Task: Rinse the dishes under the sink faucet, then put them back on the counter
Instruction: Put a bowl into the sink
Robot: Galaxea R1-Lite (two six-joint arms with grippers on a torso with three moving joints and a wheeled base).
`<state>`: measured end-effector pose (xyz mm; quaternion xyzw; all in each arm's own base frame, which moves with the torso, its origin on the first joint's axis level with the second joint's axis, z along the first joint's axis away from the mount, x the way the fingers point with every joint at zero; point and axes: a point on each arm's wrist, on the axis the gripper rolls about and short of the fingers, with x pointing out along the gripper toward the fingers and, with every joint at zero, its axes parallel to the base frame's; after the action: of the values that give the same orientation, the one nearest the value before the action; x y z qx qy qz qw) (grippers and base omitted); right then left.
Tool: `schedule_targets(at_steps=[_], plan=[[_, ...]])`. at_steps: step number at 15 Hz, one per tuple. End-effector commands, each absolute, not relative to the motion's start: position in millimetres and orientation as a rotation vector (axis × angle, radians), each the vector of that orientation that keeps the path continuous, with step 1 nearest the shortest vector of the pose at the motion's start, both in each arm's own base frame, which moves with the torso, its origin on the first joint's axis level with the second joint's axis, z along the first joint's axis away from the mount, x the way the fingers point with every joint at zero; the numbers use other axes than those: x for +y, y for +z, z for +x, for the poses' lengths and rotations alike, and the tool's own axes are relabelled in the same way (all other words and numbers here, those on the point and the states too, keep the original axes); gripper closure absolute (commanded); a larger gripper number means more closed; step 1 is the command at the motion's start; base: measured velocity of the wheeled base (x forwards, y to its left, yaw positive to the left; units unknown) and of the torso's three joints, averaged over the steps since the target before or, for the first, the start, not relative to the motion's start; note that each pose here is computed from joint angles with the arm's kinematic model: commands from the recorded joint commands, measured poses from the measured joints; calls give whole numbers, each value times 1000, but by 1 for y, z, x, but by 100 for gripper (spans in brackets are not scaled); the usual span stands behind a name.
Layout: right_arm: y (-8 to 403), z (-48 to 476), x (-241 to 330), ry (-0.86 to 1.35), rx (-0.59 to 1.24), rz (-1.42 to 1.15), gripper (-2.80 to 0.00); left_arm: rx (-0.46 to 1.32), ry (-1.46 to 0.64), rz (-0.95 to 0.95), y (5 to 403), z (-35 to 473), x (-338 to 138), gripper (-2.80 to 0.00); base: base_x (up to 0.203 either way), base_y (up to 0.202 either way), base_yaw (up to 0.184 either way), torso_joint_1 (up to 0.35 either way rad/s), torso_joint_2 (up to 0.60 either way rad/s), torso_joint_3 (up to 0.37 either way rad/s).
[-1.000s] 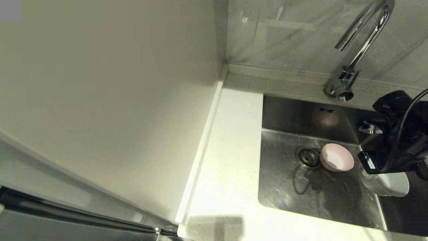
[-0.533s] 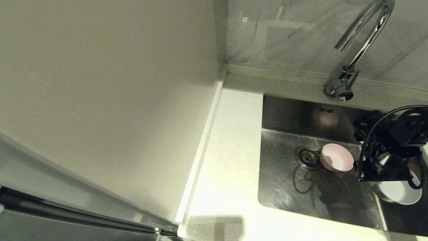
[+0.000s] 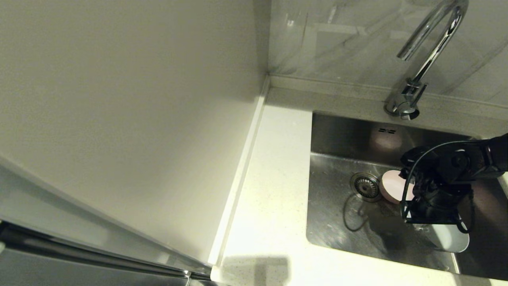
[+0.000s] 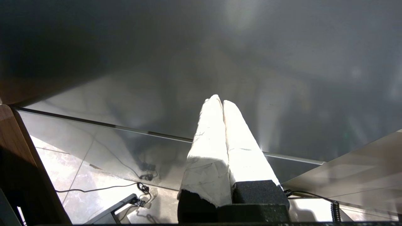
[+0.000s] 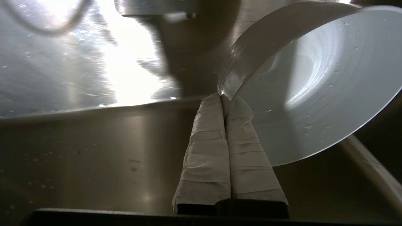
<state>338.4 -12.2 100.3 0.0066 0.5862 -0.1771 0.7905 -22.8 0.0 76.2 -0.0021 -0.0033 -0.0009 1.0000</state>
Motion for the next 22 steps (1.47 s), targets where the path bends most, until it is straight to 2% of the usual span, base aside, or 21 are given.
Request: schedule_targets(at_steps=[1,7,22], plan=[[86,347,-6,-355,1293,7,0,-5,-2,-5,75,-23,0,0,0,0,0,0,0,0],[74,372,-2,-363,1277,27,0,-4,-2,-5,75,-23,0,0,0,0,0,0,0,0],[55,381,-2,-387,1306,46,0,-5,-2,-5,75,-23,0,0,0,0,0,0,0,0]])
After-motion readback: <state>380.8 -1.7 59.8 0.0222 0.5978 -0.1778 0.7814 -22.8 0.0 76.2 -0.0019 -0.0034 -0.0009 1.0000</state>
